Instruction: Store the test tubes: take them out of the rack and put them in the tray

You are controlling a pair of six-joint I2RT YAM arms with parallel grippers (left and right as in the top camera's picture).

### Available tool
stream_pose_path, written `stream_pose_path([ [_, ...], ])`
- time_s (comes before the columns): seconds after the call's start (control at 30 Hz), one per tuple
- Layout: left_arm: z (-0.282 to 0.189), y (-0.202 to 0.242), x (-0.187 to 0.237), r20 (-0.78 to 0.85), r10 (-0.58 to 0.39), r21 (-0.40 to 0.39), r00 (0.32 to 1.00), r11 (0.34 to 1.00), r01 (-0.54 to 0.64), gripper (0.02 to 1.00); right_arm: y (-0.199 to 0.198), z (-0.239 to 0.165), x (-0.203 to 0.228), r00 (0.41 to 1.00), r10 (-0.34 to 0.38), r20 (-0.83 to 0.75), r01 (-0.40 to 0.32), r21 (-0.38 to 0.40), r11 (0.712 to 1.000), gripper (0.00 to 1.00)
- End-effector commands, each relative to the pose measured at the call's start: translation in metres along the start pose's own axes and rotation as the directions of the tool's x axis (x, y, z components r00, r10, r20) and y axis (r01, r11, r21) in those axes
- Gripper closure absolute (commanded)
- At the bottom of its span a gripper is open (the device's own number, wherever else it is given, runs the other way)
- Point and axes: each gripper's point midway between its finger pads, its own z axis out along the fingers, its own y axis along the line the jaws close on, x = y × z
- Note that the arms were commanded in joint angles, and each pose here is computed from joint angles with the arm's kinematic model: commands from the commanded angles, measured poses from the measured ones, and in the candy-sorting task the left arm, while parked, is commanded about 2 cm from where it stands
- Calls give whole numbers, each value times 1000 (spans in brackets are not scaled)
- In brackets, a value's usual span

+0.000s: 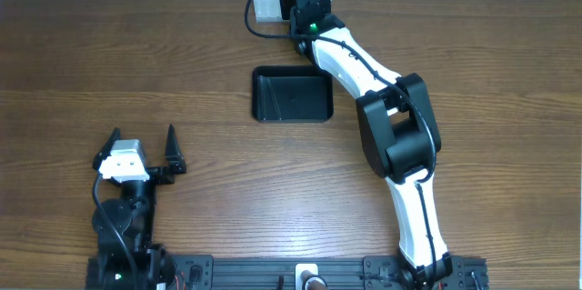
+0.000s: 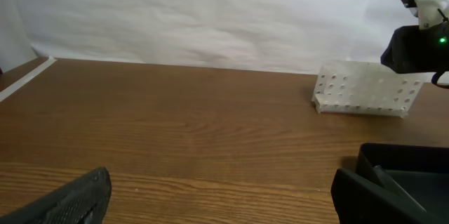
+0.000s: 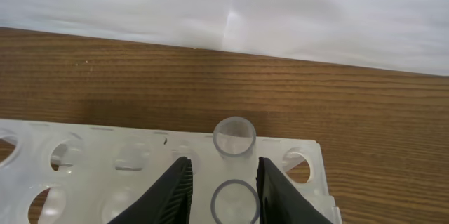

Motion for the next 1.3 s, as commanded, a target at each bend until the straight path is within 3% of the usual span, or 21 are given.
stream_pose_path([
  [0.03,0,-2,2,-2,10,11,1000,1000,-10,20,8,0,-2,1000,-4,3,4,-7,1000,704],
  [0.8,0,-2,2,-2,10,11,1000,1000,-10,20,0,-31,-47,997,28,71,-26,-17,1000,812],
  [1.3,0,-2,2,-2,10,11,1000,1000,-10,20,-15,-82,-98,990,56,132,-53,-30,998,860],
])
